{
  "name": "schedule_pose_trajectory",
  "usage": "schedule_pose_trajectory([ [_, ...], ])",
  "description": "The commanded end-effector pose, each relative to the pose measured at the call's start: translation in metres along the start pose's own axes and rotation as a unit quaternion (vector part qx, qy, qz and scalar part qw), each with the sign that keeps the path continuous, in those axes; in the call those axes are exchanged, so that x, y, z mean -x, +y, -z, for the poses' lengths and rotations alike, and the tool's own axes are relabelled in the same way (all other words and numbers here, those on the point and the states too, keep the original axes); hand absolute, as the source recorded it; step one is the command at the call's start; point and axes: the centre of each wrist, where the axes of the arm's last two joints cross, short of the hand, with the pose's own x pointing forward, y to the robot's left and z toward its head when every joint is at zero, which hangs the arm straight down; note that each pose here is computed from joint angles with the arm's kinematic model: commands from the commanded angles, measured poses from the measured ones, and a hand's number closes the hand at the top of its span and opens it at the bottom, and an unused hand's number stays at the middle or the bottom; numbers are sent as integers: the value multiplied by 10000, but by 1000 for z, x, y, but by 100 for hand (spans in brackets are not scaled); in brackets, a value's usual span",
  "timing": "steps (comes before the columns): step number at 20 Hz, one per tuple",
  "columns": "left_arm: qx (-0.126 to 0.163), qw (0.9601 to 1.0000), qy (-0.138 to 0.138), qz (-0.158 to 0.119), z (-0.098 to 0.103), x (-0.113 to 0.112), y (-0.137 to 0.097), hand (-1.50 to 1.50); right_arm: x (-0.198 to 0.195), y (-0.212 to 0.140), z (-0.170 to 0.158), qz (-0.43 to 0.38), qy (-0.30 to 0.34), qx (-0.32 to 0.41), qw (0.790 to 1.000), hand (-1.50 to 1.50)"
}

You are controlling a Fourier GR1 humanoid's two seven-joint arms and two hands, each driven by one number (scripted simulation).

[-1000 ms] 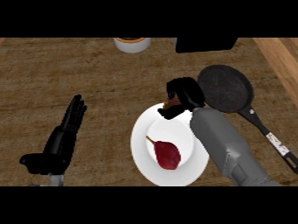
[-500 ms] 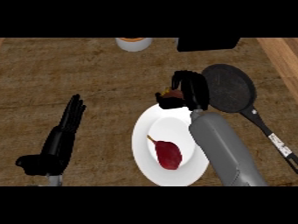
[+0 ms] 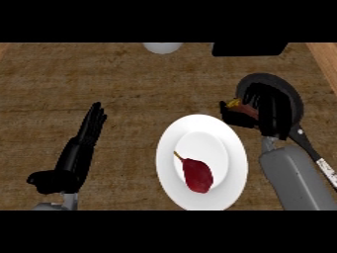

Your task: Pick the sweet potato from the plate and place it in the pan

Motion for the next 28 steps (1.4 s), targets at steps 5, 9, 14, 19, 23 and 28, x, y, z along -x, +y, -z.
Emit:
schedule_pose_trajectory([
  [5,170,9998,-104,-28,1,8,-2,0,54,-19,45,-582,49,1183,9913,150],
  [9,122,9999,-62,-33,6,0,-14,0,79,-35,62,-144,255,1525,9879,150],
  [14,268,9995,-146,-13,8,3,8,0,95,-39,92,-77,245,1525,9880,150],
  [19,301,9993,-222,-22,21,-12,-9,0,139,-54,85,-382,1338,167,9901,-150],
  [23,377,9991,-181,-40,25,-10,-18,0,131,-35,83,-467,1312,-1039,9848,-150],
  [28,467,9987,-189,-51,11,-13,-22,0,128,-29,85,331,1104,-1066,9876,-150],
])
